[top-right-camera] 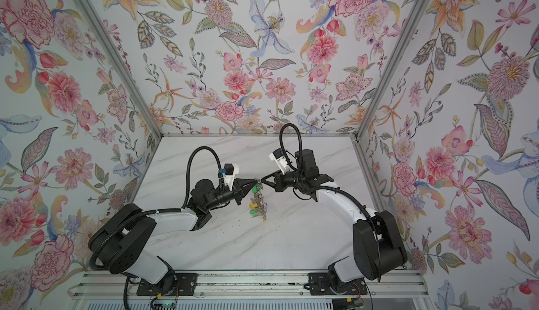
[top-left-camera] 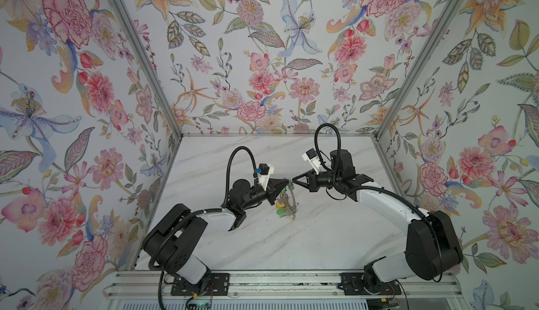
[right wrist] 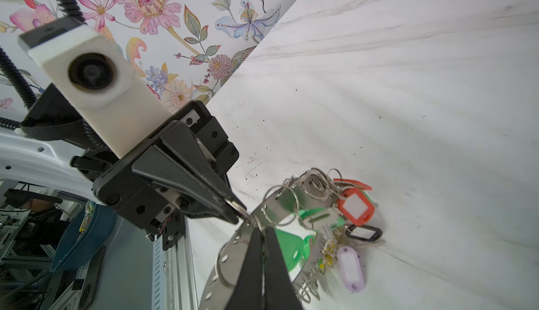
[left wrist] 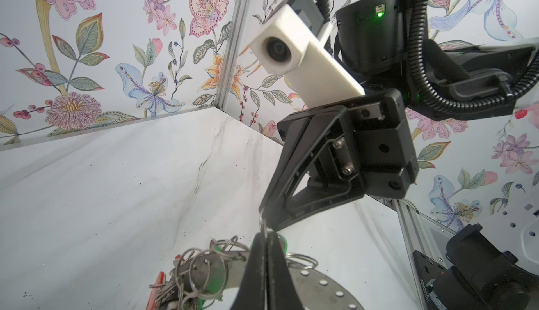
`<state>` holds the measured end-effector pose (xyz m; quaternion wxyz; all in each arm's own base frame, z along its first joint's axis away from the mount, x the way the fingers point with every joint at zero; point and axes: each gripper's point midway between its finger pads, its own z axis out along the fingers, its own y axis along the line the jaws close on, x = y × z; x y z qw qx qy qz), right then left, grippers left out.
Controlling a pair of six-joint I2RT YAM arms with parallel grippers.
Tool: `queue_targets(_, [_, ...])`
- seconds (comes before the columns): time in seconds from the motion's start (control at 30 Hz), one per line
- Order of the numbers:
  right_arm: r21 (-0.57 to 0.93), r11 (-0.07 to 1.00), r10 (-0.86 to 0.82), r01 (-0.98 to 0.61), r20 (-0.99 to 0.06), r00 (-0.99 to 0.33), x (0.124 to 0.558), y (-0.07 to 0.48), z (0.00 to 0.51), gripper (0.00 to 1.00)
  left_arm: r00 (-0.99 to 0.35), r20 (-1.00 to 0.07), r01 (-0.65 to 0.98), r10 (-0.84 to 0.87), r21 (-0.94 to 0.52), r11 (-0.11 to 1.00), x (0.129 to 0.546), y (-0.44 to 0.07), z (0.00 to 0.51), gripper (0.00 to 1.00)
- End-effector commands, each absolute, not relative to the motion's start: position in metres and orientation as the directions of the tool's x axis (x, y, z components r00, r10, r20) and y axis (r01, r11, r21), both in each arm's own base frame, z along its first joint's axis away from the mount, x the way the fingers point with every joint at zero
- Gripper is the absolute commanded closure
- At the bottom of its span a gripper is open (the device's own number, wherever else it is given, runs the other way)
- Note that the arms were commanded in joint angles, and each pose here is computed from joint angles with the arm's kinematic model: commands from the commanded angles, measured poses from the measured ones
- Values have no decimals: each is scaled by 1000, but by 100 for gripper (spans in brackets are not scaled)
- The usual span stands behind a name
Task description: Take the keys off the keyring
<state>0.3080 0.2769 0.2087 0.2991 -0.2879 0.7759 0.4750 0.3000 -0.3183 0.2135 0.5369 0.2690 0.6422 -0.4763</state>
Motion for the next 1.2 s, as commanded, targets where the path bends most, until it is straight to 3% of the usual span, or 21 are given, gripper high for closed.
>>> queue_targets(0.0, [529, 502, -122, -684, -740, -661, 330, 257, 199, 99, -107, -958, 935, -266, -188, 299, 285, -322, 273, 100])
queue_targets(0.3, [423, 506, -145, -752, -818, -557, 324, 258, 230, 99, -46, -999, 910, -12, -47, 412, 297, -322, 224, 100])
queue_targets(0.63, [316, 495, -231, -809, -850, -474, 305, 269, 240, 98, 152, -935, 772, 321, 315, 552, 305, -315, 197, 100])
queue_targets(1.17, [253, 495, -278, -831, -860, -428, 291, 278, 247, 98, 293, -878, 592, 378, 477, 649, 302, -289, 196, 100])
